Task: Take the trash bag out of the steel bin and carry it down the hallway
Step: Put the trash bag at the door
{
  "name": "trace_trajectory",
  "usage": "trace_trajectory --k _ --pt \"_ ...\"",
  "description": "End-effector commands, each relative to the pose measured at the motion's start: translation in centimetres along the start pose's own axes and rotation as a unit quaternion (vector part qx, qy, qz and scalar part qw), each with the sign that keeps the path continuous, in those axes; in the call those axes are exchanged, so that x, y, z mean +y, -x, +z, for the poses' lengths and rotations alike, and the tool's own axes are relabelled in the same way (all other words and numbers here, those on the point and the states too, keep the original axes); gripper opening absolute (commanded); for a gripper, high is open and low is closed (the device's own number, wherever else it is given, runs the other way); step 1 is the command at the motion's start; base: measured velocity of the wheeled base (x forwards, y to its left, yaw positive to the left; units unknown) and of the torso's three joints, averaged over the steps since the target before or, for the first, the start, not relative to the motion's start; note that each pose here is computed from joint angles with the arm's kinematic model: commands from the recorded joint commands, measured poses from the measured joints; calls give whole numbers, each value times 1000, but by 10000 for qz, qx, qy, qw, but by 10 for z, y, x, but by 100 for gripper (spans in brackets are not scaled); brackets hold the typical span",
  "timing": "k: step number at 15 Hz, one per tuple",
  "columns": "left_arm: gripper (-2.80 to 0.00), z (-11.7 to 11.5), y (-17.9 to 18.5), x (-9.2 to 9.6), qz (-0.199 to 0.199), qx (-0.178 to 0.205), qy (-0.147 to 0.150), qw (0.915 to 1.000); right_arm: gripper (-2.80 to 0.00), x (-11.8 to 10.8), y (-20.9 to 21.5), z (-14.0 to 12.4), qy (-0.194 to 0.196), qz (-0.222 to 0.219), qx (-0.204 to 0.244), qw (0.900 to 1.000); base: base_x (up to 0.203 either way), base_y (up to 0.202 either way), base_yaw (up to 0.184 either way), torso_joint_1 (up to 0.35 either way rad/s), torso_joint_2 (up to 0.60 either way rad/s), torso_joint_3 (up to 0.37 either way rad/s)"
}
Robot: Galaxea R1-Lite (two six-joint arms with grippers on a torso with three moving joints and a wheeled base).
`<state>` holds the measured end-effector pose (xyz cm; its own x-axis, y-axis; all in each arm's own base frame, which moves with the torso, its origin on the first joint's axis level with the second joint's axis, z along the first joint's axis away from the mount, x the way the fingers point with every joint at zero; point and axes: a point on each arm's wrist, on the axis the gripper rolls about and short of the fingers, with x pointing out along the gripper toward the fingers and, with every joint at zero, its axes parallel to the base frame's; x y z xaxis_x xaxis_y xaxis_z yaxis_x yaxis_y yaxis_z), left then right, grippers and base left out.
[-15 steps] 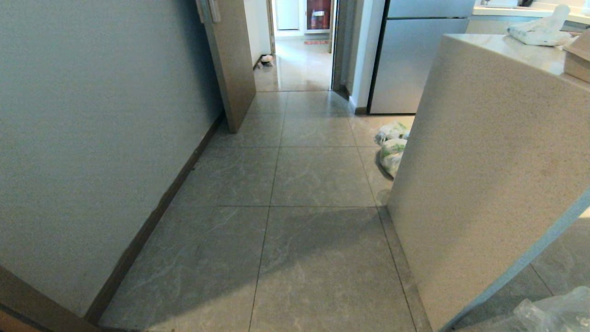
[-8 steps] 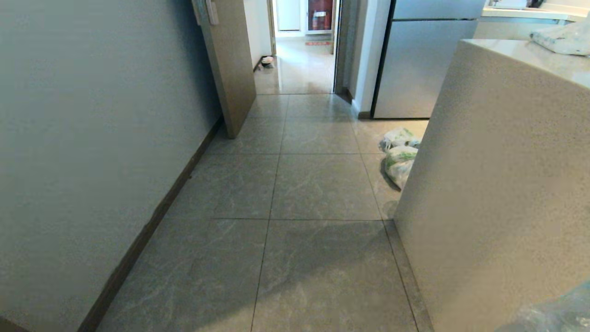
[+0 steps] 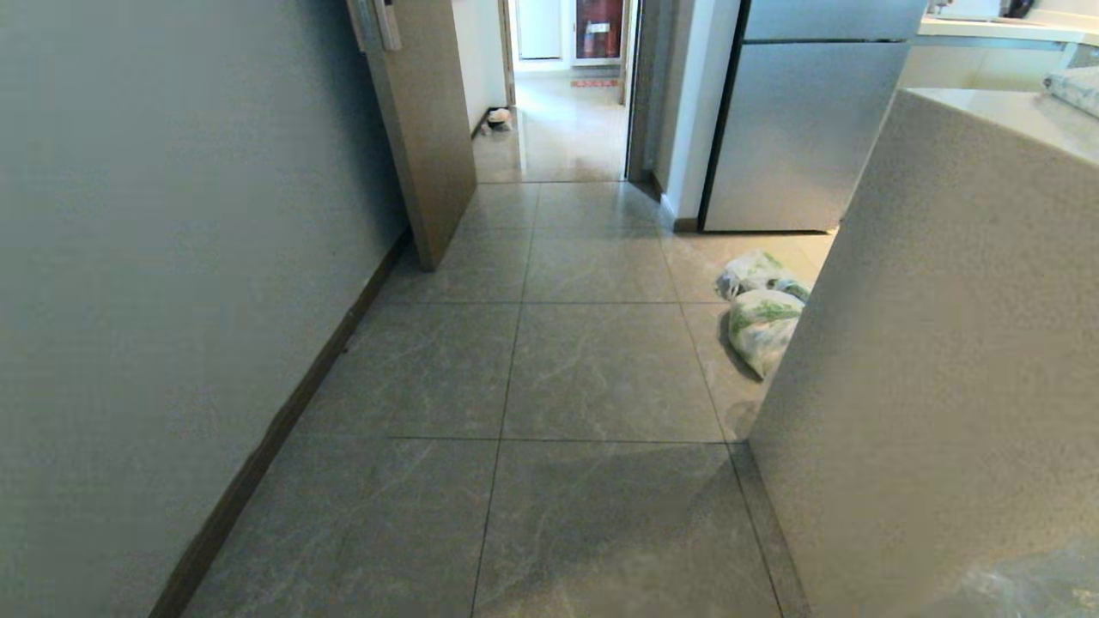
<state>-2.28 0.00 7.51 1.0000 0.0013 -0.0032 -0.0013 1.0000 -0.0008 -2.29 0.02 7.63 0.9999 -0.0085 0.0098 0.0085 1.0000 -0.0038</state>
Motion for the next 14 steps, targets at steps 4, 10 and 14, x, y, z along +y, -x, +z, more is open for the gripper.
trace_trajectory --k 4,10,14 --pt "-280 0 0 0 1 -1 3 10000 -280 0 0 -1 4 4 11 10000 188 0 2 1 3 -1" --pt "-280 0 0 0 1 -1 3 10000 -280 0 0 0 1 4 3 10000 191 0 1 3 3 1" --pt "-280 0 0 0 1 -1 3 10000 -280 0 0 0 -3 11 3 10000 188 0 1 3 4 3"
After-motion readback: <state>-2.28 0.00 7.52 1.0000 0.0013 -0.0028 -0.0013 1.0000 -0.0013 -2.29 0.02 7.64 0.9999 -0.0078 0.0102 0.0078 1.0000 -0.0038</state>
